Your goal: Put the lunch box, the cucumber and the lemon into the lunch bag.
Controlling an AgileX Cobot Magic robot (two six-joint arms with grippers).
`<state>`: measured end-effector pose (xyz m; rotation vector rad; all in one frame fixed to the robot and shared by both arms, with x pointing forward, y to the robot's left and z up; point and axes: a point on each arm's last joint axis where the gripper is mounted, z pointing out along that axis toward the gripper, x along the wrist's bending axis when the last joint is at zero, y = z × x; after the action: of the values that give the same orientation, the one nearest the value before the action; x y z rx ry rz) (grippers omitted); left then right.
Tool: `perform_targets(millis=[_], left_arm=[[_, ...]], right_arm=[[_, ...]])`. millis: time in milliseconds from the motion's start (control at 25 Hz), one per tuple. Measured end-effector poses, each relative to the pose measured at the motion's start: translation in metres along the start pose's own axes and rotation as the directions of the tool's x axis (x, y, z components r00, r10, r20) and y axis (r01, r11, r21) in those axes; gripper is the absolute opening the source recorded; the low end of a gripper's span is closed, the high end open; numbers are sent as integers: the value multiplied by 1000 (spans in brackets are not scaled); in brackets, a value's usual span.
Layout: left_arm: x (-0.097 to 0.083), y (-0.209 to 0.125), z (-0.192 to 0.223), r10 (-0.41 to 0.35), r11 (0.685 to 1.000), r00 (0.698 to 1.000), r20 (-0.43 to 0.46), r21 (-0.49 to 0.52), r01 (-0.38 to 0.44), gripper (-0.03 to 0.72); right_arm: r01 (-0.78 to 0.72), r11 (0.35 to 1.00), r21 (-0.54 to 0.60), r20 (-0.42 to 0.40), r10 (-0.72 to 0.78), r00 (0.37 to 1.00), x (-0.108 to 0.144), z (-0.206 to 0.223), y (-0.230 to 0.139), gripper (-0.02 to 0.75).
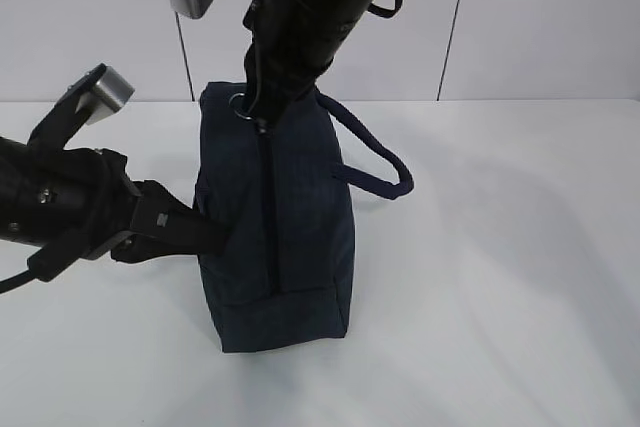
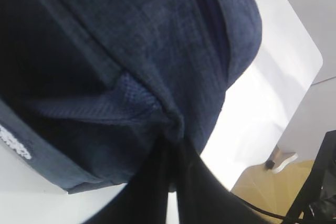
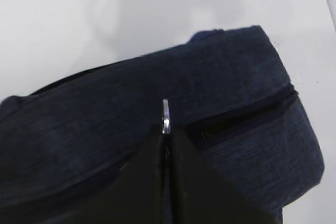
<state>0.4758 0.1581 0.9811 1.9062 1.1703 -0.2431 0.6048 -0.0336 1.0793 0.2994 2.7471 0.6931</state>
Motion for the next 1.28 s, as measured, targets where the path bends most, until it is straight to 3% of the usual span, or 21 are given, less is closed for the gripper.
perform_targets(millis=[560,960,1280], left_arm=[[-4,-6,0,-5,998,999,43,67,3,-6],[-6,-15,-2,-46,985,997,61,170,35,-6],[-19,-15,-22,7,987,1000,28,162,-11,-6]], right_arm=[[-46,998,-51,64,49,997,-32,1,-17,8],[-41,993,-113,72,50,996,-44,7,-6,8],[-49,993,-106,62,56,997,-48,11,-8,8]])
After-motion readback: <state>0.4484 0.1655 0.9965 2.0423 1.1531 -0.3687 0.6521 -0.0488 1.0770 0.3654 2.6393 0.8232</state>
